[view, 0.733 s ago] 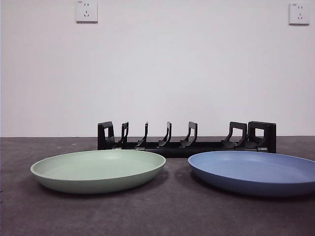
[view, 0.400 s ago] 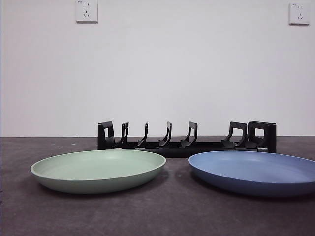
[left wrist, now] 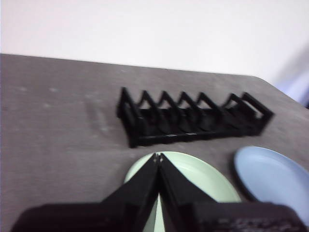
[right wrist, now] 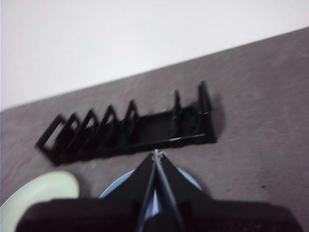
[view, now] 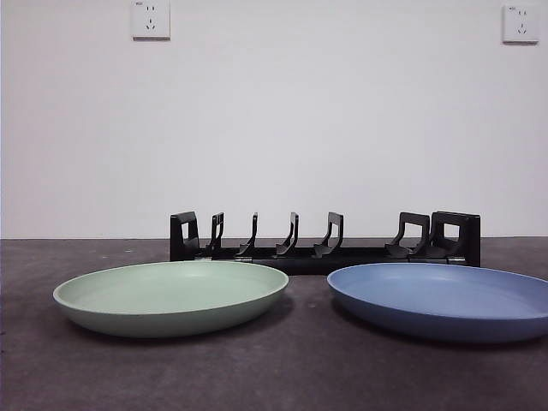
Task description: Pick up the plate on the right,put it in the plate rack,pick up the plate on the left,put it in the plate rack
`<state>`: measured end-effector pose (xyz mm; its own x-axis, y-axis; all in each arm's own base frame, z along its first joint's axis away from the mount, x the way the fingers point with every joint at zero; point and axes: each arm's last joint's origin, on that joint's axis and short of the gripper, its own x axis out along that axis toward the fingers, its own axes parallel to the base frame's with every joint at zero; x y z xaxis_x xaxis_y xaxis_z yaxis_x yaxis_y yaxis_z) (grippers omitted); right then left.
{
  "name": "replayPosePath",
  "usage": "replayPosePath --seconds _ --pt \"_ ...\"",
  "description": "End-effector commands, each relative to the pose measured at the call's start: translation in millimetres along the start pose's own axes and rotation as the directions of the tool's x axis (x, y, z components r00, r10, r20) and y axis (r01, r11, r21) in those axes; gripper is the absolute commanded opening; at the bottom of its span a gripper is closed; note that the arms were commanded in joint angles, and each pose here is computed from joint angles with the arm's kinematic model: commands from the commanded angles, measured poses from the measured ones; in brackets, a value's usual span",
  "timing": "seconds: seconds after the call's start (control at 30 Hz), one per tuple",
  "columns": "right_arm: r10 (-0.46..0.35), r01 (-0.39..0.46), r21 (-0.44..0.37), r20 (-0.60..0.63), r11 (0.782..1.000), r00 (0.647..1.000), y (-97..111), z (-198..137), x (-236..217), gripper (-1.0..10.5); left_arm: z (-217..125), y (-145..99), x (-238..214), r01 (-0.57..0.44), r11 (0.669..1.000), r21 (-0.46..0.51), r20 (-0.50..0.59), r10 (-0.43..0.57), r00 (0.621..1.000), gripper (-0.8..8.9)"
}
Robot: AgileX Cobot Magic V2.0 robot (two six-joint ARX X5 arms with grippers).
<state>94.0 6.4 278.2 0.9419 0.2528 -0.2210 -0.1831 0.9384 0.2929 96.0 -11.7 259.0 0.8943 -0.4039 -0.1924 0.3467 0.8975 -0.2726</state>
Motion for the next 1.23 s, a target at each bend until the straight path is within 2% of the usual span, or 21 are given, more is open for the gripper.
replayPosePath --seconds 0.03,0.23,0.53,0.67,0.83,0.9,0.93,0.97,1.0,1.03,1.07,1.1,1.23 --pt "0.047 -0.05 -0.079 -0.048 0.996 0.998 8.3 22.6 -3.3 -0.1 16.3 -5.1 0.0 0.07 0.997 0.016 -0.035 -0.069 0.997 -0.07" --pt "0.106 -0.138 -0.136 -0.222 0.981 0.969 21.3 59.1 -7.6 -0.1 42.7 -14.7 0.3 0.218 0.976 0.005 -0.154 -0.214 0.964 -0.06" --pt "0.114 -0.204 -0.143 -0.474 0.968 0.873 27.3 80.1 -5.9 -0.1 66.5 -25.5 -7.7 0.263 0.964 0.038 -0.349 -0.234 0.907 -0.07" --pt "0.111 -0.2 -0.121 -0.515 0.972 0.85 25.9 79.8 -1.2 -0.1 78.1 -31.8 -9.2 0.278 0.959 0.061 -0.372 -0.236 0.898 -0.06" --pt "0.111 -0.201 -0.121 -0.518 0.972 0.848 25.8 79.6 -1.0 -0.1 82.4 -33.1 -7.1 0.237 0.966 0.103 -0.398 -0.178 0.9 -0.07" --pt "0.111 -0.201 -0.121 -0.516 0.972 0.849 25.8 79.7 -0.9 0.1 81.8 -32.7 -6.0 0.245 0.965 0.098 -0.407 -0.186 0.894 0.02" --pt "0.112 -0.201 -0.122 -0.514 0.972 0.85 25.9 79.9 -0.8 0.2 81.9 -32.7 -5.9 0.245 0.965 0.098 -0.407 -0.185 0.895 0.31" --pt "0.112 -0.201 -0.121 -0.513 0.972 0.851 25.9 80.1 -0.8 1.0 82.1 -32.7 -5.8 0.245 0.964 0.099 -0.405 -0.186 0.896 1.45" --pt "0.112 -0.198 -0.116 -0.513 0.973 0.851 25.9 80.1 -0.8 2.3 82.3 -32.8 -5.7 0.244 0.965 0.097 -0.403 -0.186 0.896 3.33" --pt "0.112 -0.197 -0.115 -0.514 0.974 0.851 25.9 80.1 -0.8 3.8 82.5 -32.8 -5.6 0.243 0.965 0.095 -0.402 -0.187 0.897 5.66" --pt "0.112 -0.196 -0.112 -0.514 0.974 0.85 25.9 80.0 -0.8 5.1 82.4 -33.5 -5.4 0.25 0.963 0.096 -0.402 -0.192 0.895 7.18" --pt "0.112 -0.193 -0.107 -0.514 0.975 0.85 25.9 80.0 -0.9 5.7 82.1 -34.5 -4.9 0.265 0.96 0.093 -0.406 -0.206 0.89 7.45" --pt "0.137 -0.21 -0.083 -0.522 0.974 0.842 25.8 79.9 1.8 5.7 82.6 -39.5 2.6 0.334 0.939 0.078 -0.439 -0.268 0.858 7.45"
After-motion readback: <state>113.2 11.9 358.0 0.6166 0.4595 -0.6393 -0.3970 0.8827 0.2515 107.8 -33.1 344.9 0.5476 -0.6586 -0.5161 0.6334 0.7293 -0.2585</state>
